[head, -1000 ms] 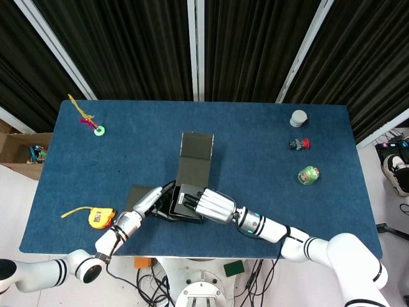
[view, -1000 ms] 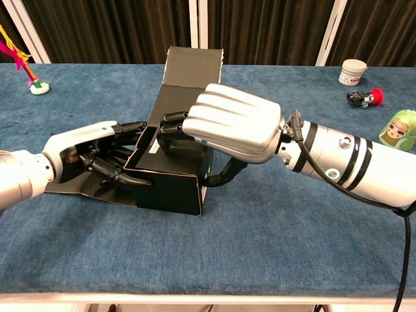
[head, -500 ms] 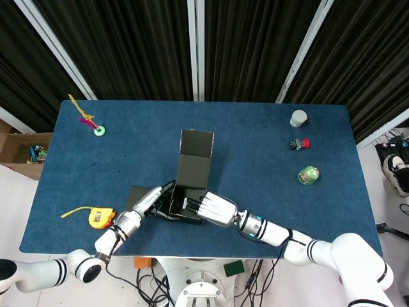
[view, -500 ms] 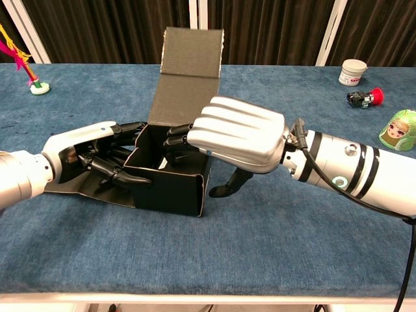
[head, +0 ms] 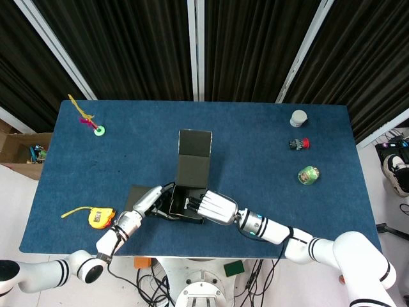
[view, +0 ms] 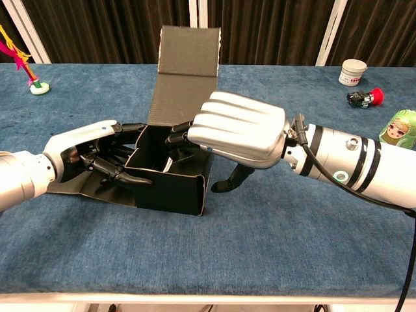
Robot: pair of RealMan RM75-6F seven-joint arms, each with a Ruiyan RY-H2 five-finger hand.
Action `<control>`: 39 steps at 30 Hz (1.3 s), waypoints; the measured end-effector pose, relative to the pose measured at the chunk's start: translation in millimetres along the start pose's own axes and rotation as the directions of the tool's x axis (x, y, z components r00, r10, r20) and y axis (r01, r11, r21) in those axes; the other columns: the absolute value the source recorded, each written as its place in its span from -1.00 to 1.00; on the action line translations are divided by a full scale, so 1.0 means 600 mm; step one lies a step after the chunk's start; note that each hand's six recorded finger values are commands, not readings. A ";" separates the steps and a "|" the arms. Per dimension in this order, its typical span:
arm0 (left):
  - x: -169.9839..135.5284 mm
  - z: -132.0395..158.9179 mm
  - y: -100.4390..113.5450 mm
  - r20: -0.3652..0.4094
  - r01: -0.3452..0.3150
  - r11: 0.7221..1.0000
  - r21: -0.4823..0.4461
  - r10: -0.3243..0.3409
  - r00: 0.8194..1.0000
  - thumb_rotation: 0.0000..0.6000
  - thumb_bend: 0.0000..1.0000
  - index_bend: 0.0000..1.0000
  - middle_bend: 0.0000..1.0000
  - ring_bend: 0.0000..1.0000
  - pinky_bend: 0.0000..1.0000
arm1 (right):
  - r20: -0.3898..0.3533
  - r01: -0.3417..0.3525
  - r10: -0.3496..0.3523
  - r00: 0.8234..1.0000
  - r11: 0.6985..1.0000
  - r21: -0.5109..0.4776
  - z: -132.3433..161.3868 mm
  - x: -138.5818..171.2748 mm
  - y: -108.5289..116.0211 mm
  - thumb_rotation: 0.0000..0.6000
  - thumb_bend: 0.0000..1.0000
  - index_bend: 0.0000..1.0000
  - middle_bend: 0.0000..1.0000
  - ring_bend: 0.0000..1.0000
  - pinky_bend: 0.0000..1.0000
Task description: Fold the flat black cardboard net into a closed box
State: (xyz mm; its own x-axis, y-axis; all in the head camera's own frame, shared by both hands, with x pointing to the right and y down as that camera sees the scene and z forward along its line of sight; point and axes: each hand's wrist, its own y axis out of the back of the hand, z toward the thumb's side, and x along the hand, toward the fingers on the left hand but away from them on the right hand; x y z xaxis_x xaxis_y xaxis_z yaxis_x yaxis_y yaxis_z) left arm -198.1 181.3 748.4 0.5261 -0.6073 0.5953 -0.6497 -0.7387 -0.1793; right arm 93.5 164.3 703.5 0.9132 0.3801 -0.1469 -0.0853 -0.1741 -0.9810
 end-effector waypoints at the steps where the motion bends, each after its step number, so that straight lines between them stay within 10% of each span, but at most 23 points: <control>1: 0.001 0.000 0.000 0.003 -0.007 1.000 0.009 0.007 1.000 1.00 -1.00 -0.24 -0.25 0.11 0.70 | 0.002 0.005 -0.005 1.000 1.000 0.000 -0.001 0.000 0.001 1.00 -0.87 -0.11 -0.14 0.53 1.00; 19: 0.005 -0.006 -0.004 0.023 -0.043 0.996 0.073 0.041 0.999 1.00 -1.00 -0.13 -0.12 0.12 0.70 | 0.037 -0.027 0.026 0.999 0.999 0.022 -0.024 0.032 -0.014 1.00 -0.68 0.01 -0.11 0.56 1.00; 39: 0.005 -0.011 0.001 0.017 -0.054 0.997 0.052 0.053 0.998 1.00 -1.00 -0.12 -0.12 0.12 0.70 | -0.019 -0.096 0.097 0.995 0.994 0.050 -0.006 0.023 -0.046 1.00 -0.41 0.67 0.35 0.63 1.00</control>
State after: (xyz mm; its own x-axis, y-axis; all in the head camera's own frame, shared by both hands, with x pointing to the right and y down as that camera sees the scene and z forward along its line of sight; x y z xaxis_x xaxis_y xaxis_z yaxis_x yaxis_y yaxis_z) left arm -200.5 181.0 754.8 0.4997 -0.6505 0.5719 -0.6480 -0.7189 -0.2516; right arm 109.8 171.1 728.8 0.9079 0.3443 -0.2392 -0.1927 -0.1638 -0.9675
